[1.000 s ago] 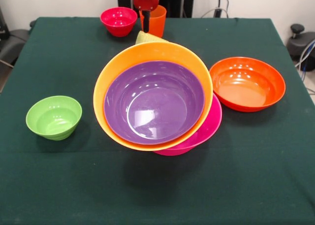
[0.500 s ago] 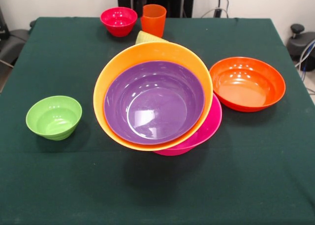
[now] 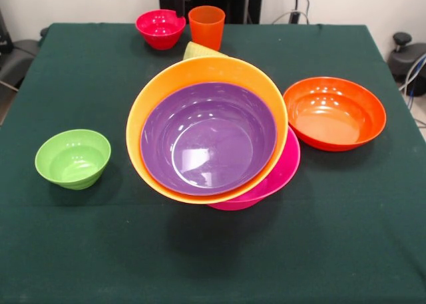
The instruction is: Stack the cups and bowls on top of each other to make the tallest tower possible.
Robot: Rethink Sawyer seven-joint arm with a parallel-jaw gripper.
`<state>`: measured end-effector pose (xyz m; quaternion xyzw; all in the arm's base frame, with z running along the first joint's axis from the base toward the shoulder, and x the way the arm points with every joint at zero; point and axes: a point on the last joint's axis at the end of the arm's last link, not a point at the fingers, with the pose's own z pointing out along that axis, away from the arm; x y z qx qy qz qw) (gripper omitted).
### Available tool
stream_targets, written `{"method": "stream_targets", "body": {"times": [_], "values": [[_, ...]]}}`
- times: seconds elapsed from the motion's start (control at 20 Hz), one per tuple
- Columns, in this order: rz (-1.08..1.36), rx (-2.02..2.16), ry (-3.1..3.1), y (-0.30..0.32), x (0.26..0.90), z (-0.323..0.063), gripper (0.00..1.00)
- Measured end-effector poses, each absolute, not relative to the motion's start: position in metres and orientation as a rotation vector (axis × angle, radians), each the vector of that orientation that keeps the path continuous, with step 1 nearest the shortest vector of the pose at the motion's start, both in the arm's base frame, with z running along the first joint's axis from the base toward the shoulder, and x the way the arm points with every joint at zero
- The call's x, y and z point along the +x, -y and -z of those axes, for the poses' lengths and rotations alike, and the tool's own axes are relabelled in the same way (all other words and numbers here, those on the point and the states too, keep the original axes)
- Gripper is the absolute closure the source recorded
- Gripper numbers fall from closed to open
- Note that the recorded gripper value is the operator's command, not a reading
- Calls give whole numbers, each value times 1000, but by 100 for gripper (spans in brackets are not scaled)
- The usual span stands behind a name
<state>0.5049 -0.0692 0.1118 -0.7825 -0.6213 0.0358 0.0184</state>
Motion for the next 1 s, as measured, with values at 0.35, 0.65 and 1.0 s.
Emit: {"method": "stream_targets", "body": {"times": [0.35,0.65,1.0], "values": [[-116,-2506,1930,60,502,-72,0],[-142,-2498,1976,48,495,-45,0],[-168,-2432,1989,23,477,-25,0]]}}
